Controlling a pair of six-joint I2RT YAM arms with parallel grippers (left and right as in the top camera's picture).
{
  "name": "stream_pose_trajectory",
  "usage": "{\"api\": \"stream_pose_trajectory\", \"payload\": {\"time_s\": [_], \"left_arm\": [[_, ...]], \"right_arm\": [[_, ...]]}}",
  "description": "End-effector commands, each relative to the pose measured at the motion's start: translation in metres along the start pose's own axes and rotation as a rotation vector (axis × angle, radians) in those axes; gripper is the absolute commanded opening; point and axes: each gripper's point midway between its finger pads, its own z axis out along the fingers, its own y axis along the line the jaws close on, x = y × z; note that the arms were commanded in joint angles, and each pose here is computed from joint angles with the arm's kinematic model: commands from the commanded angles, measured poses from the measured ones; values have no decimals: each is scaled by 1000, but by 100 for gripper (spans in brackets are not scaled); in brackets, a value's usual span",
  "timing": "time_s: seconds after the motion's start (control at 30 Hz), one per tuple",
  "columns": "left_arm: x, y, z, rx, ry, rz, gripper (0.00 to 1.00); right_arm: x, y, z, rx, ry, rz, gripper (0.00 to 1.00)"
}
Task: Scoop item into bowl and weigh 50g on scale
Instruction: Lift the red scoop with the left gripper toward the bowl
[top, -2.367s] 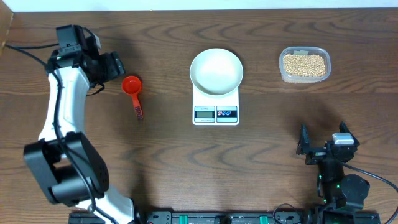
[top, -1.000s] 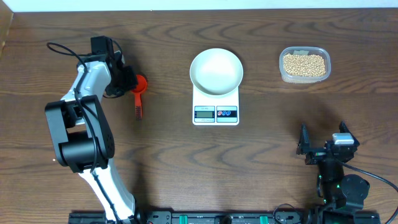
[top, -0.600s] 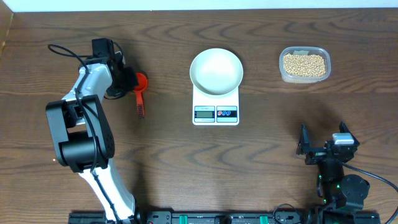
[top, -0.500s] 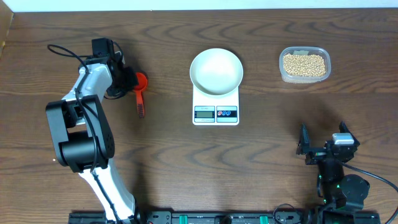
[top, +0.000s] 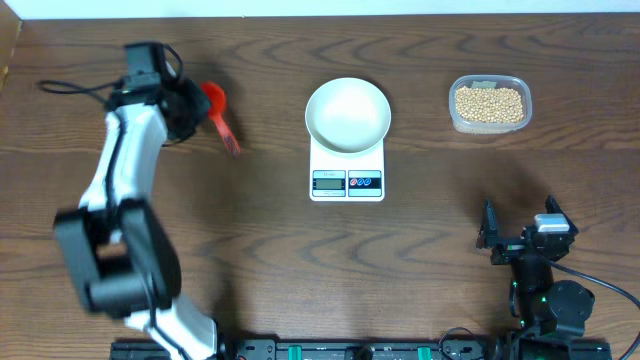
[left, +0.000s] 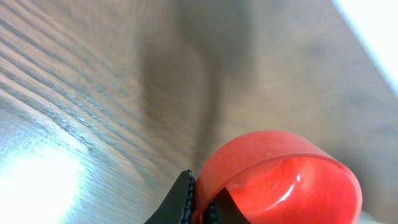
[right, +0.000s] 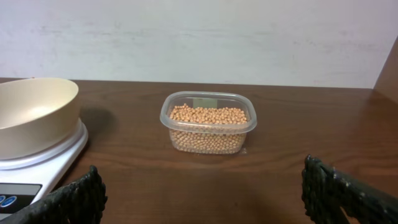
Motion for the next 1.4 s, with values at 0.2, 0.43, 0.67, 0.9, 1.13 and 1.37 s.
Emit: {"api": "stream_pose_trajectory", "payload": {"time_s": [0.2, 0.43, 0.67, 0.9, 1.13, 1.37], "left_arm": [[-6, -27, -100, 114, -93, -354, 7], [14, -16, -102, 58, -27, -532, 7], [25, -13, -94, 25, 9, -525, 7], [40, -25, -92, 26, 43, -461, 7], [43, -36, -91, 46, 44, -438, 7], [42, -38, -91, 54, 44, -481, 7]], "right_arm": [[2, 4, 0, -15, 4, -5, 99], [2, 4, 0, -15, 4, -5, 99], [0, 4, 0, -20, -1, -5, 99], [0, 15, 0, -80, -1, 91, 99], [-20, 29, -3, -173, -73, 154, 99], [-65, 41, -13, -251, -254, 47, 99]]}}
